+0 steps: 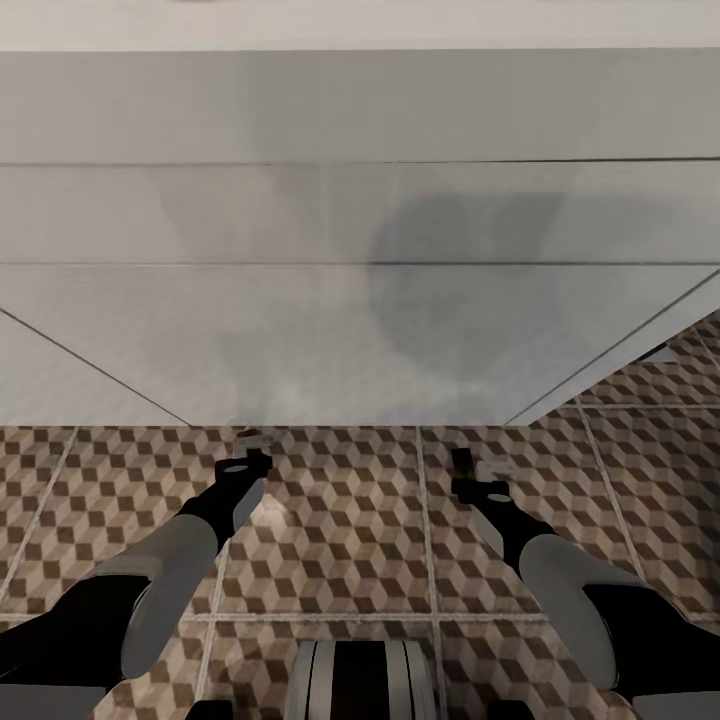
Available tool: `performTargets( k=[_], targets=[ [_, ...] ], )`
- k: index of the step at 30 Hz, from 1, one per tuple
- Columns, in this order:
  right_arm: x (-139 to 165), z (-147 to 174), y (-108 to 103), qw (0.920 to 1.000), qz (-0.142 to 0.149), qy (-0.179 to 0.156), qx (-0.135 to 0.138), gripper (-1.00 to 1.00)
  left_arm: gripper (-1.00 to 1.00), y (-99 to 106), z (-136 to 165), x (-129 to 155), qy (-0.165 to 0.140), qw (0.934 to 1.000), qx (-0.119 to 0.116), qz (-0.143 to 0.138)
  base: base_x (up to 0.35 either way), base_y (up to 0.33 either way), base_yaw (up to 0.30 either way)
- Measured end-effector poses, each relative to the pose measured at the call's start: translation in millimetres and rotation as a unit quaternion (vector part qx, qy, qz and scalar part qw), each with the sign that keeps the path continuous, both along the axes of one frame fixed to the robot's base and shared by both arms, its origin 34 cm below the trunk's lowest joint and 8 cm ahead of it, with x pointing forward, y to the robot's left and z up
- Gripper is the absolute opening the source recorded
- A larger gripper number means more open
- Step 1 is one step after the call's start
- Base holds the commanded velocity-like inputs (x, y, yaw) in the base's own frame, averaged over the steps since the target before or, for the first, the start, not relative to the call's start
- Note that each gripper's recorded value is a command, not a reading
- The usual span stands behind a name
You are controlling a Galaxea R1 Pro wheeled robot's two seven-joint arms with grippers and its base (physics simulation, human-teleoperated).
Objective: Take the four mousetraps from the cabinet in the bathroom and place them on the bathroom floor. Make sure all four end up on the same floor surface, and ensure that at least two of them are either under or directly next to the same bathroom sink.
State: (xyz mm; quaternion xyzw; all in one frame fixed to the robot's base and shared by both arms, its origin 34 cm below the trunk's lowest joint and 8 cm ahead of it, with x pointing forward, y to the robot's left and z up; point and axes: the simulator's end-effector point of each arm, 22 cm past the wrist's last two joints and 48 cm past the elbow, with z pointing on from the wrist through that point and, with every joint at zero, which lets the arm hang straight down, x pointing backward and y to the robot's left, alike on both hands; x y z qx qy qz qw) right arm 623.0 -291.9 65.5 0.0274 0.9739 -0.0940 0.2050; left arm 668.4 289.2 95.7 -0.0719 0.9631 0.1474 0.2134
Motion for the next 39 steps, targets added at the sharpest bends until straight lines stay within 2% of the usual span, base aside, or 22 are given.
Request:
performTargets(
  k=[11, 39],
  targets=[
    [-14, -18, 0, 0.9999, 0.0, 0.016, 0.0, -1.0, -1.0, 0, -20, -14, 0.017, 0.9999, 0.0, 0.0, 0.0, 0.0, 0.0],
    [-14, -18, 1, 0.9999, 0.002, 0.017, 0.0, -1.0, -1.0, 0, -20, -14, 0.017, 0.9999, 0.0, 0.0, 0.0, 0.0, 0.0]
  ],
)
